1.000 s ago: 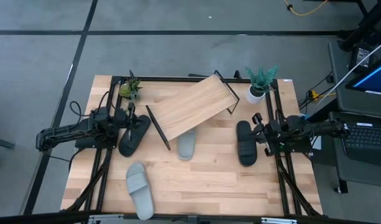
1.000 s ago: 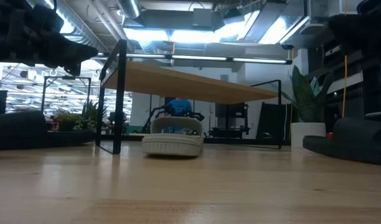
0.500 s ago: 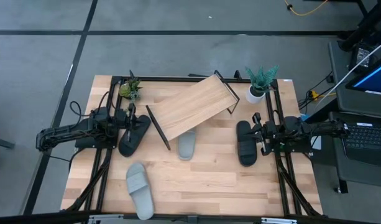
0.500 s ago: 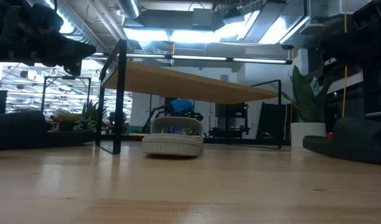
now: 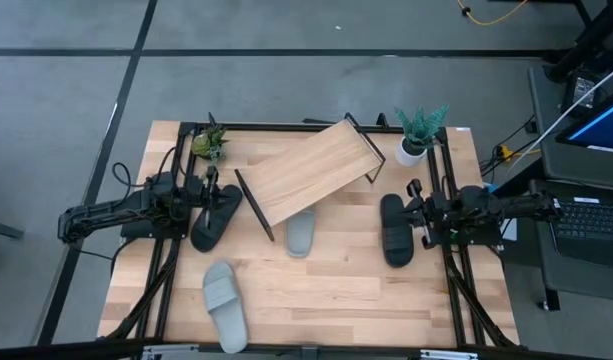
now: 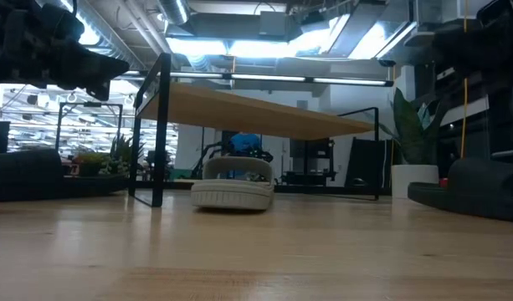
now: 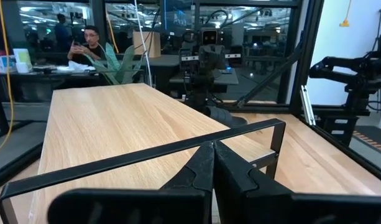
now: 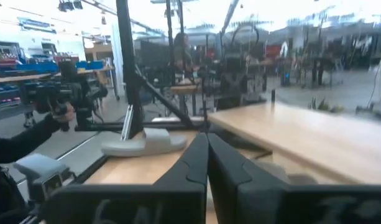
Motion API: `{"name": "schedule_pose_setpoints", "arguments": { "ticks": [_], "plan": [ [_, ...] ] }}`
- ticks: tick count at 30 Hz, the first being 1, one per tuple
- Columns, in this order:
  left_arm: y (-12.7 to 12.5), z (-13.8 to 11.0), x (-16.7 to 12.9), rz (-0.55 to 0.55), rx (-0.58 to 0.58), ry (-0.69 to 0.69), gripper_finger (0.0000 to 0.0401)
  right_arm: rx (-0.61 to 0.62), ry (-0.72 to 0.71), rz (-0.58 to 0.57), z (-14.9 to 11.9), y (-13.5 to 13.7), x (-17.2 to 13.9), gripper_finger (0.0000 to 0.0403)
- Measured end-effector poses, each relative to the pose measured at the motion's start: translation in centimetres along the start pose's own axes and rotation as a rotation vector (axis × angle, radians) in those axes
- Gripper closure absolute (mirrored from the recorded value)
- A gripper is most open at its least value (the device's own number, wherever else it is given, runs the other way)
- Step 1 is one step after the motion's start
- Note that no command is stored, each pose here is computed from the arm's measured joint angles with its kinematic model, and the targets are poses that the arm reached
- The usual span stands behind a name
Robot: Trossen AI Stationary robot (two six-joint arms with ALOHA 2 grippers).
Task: Pick and place slides into the shelf
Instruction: Put the right black slipper on the shelf
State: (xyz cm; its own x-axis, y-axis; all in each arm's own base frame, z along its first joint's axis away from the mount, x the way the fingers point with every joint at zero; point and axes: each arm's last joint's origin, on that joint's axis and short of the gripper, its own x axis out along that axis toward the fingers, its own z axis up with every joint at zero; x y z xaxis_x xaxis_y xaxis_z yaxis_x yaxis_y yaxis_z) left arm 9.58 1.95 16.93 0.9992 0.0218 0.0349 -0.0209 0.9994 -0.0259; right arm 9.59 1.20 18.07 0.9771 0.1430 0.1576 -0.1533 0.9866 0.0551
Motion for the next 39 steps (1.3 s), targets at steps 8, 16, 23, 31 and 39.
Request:
{"name": "schedule_pose_setpoints", "arguments": {
  "ticks": [8, 16, 23, 31, 39],
  "plan": [
    [-0.2, 0.1, 0.0, -0.081, 0.020, -0.005, 0.0401, -0.091, 0.010, 0.000, -0.1, 0.0, 0.0, 0.0390],
    [-0.3, 0.1, 0.0, -0.102, 0.074, -0.009, 0.0401, -0.142, 0.017, -0.002, -0.2, 0.0, 0.0, 0.0396],
    [-0.3, 0.1, 0.0, -0.099, 0.076, -0.009, 0.0401, -0.116, 0.052, -0.015, -0.5, -0.1, 0.0, 0.0383],
    [0.0, 0.0, 0.0, -0.001, 0.065, -0.001, 0.0401, -0.153, 0.084, -0.141, -0.7, -0.5, -0.1, 0.0398],
    [-0.1, 1.0, -0.2, -0.001, -0.048, -0.020, 0.0401, -0.065, 0.113, -0.149, 3.5, -0.2, -0.3, 0.0399]
  ]
}}
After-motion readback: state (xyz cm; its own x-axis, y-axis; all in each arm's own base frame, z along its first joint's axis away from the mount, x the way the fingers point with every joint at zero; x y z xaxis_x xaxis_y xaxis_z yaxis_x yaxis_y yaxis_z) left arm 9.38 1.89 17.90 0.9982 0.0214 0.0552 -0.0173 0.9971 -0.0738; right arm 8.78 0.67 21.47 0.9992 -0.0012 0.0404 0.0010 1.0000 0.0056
